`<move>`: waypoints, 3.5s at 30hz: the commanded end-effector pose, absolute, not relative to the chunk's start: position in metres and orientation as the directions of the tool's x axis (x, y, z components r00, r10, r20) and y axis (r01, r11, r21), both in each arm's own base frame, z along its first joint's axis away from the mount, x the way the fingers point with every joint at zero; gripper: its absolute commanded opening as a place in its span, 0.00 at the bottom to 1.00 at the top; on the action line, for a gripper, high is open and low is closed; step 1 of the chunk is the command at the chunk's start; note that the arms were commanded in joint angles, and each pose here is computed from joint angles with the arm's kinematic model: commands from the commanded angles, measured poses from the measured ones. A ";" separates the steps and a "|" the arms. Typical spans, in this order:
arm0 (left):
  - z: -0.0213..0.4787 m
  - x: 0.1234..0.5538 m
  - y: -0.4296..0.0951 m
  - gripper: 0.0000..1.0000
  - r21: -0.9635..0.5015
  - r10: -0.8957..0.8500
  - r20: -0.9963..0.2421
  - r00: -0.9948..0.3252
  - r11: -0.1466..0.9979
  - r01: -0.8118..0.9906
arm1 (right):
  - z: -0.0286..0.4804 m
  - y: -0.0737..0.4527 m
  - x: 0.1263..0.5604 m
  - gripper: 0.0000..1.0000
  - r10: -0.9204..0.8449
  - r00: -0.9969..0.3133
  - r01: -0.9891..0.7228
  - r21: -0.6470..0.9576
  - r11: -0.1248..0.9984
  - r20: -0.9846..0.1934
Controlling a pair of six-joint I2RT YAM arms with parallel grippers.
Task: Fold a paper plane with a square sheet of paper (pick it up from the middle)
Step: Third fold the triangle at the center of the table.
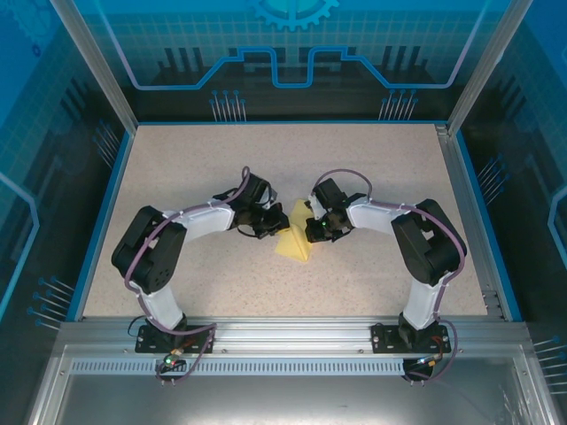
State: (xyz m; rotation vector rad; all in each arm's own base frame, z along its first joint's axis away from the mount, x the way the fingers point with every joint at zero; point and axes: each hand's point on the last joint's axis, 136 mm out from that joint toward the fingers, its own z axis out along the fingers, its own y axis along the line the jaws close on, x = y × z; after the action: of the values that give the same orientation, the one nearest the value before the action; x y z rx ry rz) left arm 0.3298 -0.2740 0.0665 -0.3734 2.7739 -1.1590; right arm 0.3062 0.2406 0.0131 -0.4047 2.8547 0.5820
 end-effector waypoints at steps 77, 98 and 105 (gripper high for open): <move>-0.005 0.322 -0.287 0.00 -0.704 -0.230 0.133 -0.964 0.662 -0.255 | 0.058 0.296 0.257 0.03 -0.142 -0.967 -0.244 0.603 0.759 -0.212; -0.006 0.320 -0.287 0.00 -0.701 -0.229 0.136 -0.964 0.665 -0.257 | 0.013 0.273 0.257 0.04 -0.096 -0.989 -0.145 0.574 0.806 -0.115; -0.008 0.320 -0.286 0.00 -0.694 -0.229 0.137 -0.964 0.672 -0.259 | 0.003 0.266 0.248 0.05 -0.105 -0.991 -0.134 0.576 0.807 -0.082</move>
State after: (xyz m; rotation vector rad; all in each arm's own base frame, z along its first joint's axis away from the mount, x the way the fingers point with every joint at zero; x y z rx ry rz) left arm 0.3328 -0.2953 0.0166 -0.3836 2.8138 -1.3287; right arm 0.2563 0.2712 0.0131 -0.2015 2.8950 0.9361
